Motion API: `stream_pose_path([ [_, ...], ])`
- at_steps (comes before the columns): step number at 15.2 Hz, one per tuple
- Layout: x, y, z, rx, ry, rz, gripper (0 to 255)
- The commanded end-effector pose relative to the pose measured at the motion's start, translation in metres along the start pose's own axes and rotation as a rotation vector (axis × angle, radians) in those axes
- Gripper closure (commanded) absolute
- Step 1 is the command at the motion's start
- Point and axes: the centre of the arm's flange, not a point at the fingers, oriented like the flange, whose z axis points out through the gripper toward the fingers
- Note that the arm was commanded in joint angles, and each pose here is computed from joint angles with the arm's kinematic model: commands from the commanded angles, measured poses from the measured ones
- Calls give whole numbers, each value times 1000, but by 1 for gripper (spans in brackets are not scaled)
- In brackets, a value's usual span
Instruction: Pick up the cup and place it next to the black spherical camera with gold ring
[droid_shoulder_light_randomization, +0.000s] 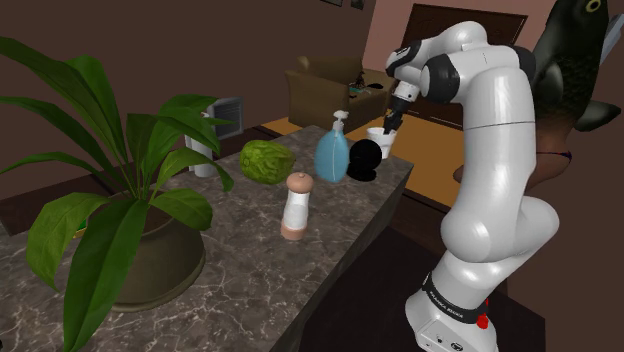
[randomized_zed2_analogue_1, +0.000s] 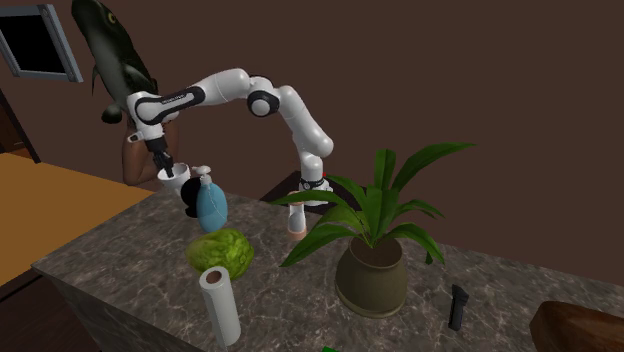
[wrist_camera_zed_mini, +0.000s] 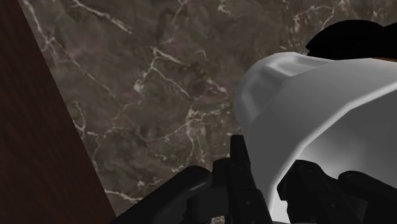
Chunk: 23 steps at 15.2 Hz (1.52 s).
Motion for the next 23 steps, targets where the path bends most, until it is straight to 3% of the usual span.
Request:
stream_pose_path([
  [1, 1, 0, 11, 3, -2, -1, 255],
  [8, 0, 9, 45, 3, -2, -1, 255],
  [16, 0, 9, 45, 3, -2, -1, 255],
  [17, 0, 9, 44, 3, -2, -1, 0],
  [22, 0, 9, 45, 3, -2, -1, 0],
  [23, 0, 9, 31, 3, -2, -1, 0],
])
